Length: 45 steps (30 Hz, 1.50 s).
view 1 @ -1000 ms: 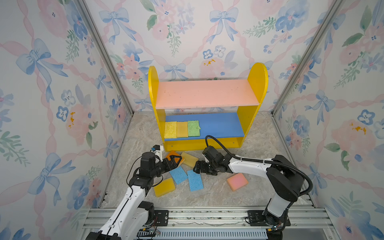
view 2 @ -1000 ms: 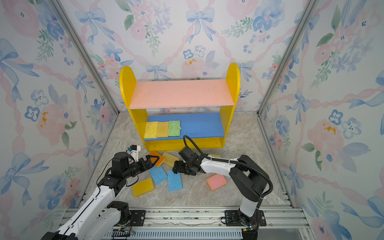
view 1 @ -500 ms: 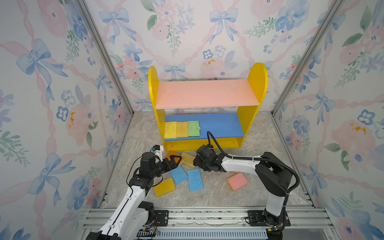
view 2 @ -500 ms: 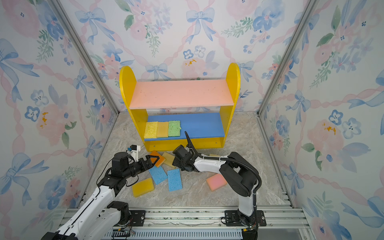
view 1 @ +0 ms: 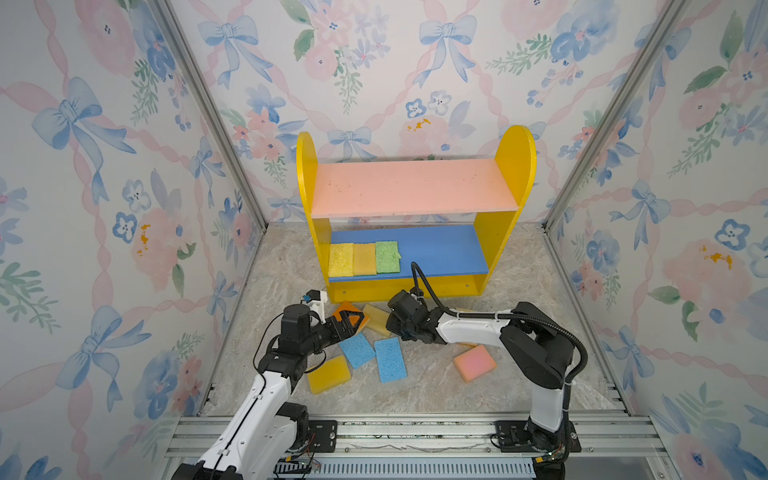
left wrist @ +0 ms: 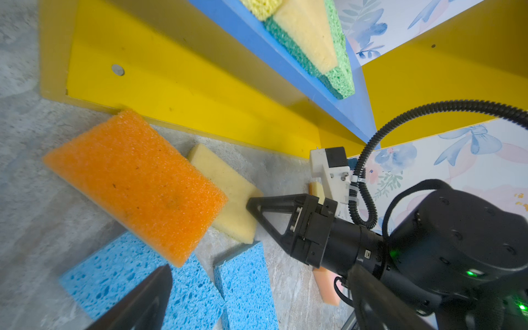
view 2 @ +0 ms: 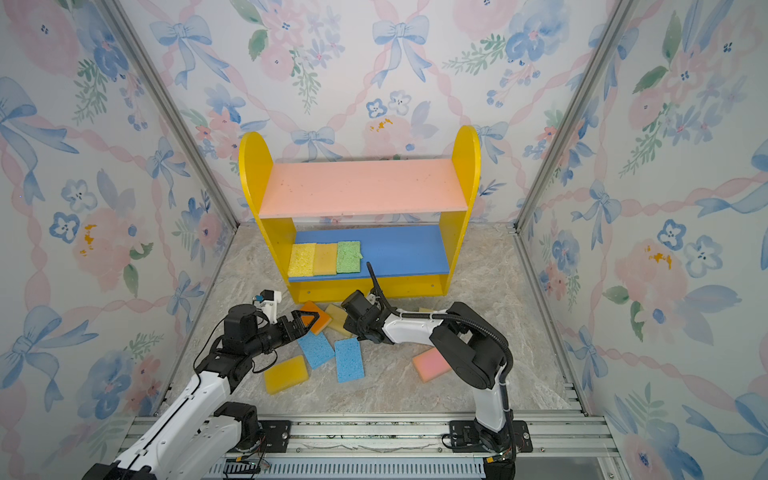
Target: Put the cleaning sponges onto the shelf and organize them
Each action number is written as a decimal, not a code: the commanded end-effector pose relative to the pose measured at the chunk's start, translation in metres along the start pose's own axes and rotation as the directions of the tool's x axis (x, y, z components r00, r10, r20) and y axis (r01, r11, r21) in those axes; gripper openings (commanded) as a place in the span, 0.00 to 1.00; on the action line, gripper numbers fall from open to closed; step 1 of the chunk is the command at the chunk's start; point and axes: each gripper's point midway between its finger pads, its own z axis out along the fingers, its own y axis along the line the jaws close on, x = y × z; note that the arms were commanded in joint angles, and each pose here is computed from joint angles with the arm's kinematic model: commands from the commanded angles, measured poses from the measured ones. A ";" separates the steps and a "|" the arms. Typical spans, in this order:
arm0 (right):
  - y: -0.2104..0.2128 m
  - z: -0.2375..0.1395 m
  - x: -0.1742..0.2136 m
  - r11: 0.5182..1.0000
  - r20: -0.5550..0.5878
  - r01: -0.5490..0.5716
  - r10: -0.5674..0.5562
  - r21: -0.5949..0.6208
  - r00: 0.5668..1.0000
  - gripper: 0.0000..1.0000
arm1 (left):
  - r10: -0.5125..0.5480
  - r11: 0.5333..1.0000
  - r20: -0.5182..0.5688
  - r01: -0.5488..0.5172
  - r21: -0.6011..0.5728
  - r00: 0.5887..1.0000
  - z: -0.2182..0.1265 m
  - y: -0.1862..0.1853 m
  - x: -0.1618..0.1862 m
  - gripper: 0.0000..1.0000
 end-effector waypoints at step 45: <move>-0.006 -0.167 -0.034 0.976 0.065 0.082 -0.070 -0.203 0.995 0.20 | -0.059 0.938 0.043 0.041 0.345 0.997 0.031 -0.127 0.024 0.78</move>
